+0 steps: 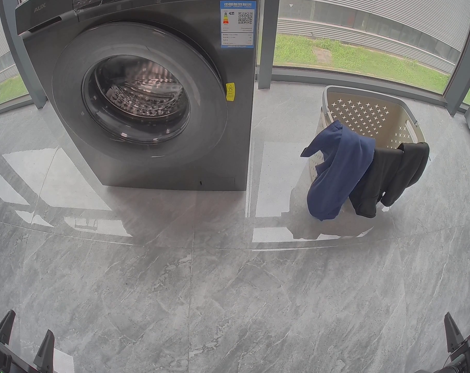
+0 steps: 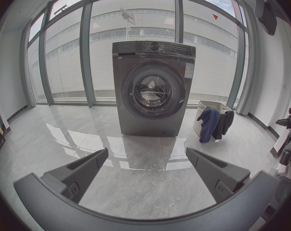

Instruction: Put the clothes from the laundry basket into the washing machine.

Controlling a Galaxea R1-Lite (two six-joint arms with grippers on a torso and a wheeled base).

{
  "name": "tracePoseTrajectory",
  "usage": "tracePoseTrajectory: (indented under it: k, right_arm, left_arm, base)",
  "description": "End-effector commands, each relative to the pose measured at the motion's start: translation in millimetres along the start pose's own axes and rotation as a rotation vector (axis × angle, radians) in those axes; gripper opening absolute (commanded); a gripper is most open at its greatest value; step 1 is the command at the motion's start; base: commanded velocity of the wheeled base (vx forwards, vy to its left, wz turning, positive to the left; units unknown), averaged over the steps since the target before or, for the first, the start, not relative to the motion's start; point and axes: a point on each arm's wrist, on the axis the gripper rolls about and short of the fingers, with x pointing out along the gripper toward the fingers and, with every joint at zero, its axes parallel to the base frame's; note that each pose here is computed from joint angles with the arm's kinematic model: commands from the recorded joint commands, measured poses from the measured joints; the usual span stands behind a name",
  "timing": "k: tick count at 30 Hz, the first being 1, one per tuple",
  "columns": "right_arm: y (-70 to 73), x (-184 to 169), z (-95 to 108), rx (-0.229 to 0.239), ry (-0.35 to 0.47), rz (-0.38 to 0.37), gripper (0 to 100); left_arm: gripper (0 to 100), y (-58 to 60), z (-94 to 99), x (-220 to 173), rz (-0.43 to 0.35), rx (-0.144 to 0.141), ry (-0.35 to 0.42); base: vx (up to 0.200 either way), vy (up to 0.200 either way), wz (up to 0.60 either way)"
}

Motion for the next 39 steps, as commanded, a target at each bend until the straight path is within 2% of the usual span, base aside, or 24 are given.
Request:
tracePoseTrajectory:
  k: [1, 23, 35, 39]
  right_arm:
    - [0.1, 0.1, -5.3, -0.001, 0.002, 0.001, 100]
    - [0.1, 0.1, -5.3, -0.001, 0.002, 0.001, 100]
    - [0.1, 0.1, -5.3, -0.001, 0.002, 0.001, 100]
    - [0.1, 0.1, -5.3, -0.001, 0.002, 0.001, 100]
  left_arm:
    - [100, 0.1, -4.9, -0.1, 0.003, -0.001, 0.0]
    - [100, 0.2, -5.3, 0.1, 0.0, -0.001, 0.002]
    - [100, 0.1, -4.9, -0.1, 0.003, -0.002, 0.0]
    - [100, 0.2, -5.3, 0.1, 0.001, -0.002, 0.001]
  base:
    - [0.0, -0.2, 0.0]
    - [0.0, -0.2, 0.0]
    - [0.0, 0.0, 0.0]
    - [0.2, 0.0, 0.0]
